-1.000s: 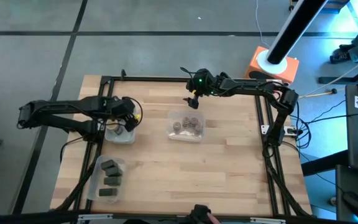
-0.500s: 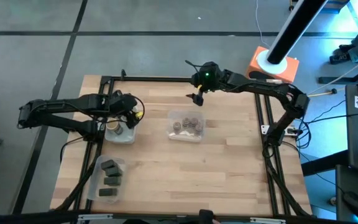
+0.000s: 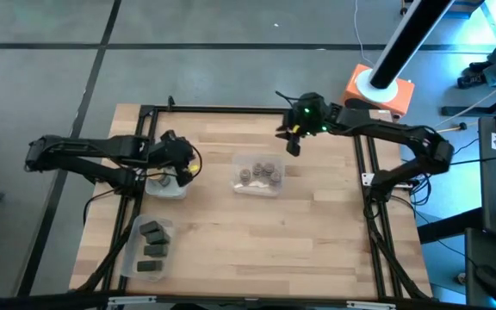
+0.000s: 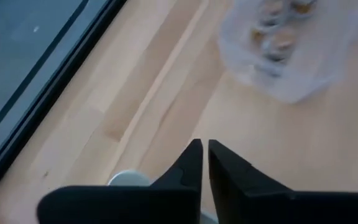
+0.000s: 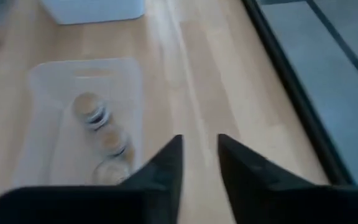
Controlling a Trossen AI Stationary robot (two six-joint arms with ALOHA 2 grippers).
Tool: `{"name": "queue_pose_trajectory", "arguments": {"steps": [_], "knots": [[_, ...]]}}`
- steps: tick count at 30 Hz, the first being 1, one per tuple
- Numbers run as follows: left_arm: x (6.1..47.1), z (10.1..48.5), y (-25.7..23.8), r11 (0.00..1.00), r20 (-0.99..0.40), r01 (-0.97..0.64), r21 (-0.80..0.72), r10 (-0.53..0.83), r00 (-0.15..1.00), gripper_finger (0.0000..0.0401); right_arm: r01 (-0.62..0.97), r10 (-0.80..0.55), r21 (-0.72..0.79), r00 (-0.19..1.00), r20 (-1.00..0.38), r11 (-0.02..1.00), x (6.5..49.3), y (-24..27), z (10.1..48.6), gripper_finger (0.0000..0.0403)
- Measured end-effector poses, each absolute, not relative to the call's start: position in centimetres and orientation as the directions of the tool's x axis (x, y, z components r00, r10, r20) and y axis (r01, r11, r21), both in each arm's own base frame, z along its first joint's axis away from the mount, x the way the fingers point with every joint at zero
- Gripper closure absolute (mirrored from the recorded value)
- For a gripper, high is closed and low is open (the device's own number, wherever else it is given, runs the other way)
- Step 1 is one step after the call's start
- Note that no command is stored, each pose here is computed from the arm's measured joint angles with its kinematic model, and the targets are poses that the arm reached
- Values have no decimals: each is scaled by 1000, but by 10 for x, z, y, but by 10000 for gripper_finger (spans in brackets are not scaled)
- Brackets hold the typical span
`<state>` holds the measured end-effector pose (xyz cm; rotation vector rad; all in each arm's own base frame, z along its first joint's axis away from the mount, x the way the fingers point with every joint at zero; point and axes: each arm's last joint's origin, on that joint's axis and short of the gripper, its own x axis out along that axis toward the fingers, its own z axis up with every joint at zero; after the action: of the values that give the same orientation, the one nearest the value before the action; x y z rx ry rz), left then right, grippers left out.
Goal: Sort spices by type
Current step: Return to Home Position
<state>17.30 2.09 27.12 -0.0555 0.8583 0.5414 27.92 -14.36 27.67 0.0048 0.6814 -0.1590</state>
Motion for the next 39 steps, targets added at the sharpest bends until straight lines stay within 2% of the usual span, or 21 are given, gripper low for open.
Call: {"name": "queue_pose_trajectory", "arguments": {"steps": [5, 7, 12, 15, 19, 23, 25, 31, 34, 39], "knots": [[169, 282, 13, 895, -668, -420, 152, 406, 623, 393, 100, -71, 16, 803, -591, 995, 250, -125, 273, 380], [165, 285, 10, 907, -621, -398, 141, 394, 677, 395, 83, -47, 41, 837, -546, 996, 238, -117, 272, 396], [152, 284, 8, 942, -498, -325, 80, 320, 806, 396, 142, -93, 79, 892, -443, 987, 206, -100, 272, 380], [146, 281, 6, 959, -426, -282, 33, 269, 864, 396, 185, -129, 97, 900, -417, 978, 189, -91, 271, 383], [139, 271, 1, 980, -349, -200, 9, 191, 917, 399, 190, -142, 100, 920, -365, 977, 173, -75, 269, 398], [129, 261, -3, 988, -238, -154, 3, 150, 959, 394, 199, -171, 105, 958, -230, 974, 158, -58, 267, 393], [125, 255, -4, 990, -198, -140, 2, 138, 971, 393, 228, -201, 120, 958, -206, 966, 149, -51, 262, 390], [118, 248, -3, 985, -184, -152, 85, 165, 969, 398, 248, -221, 151, 959, -177, 957, 137, -35, 240, 399], [117, 247, -3, 986, -195, -165, 32, 168, 966, 399, 214, -197, 151, 973, -120, 965, 135, -28, 233, 398], [117, 243, -4, 990, -218, -133, 41, 139, 966, 393, 163, -150, 156, 984, -96, 974, 136, -21, 216, 389]]}}
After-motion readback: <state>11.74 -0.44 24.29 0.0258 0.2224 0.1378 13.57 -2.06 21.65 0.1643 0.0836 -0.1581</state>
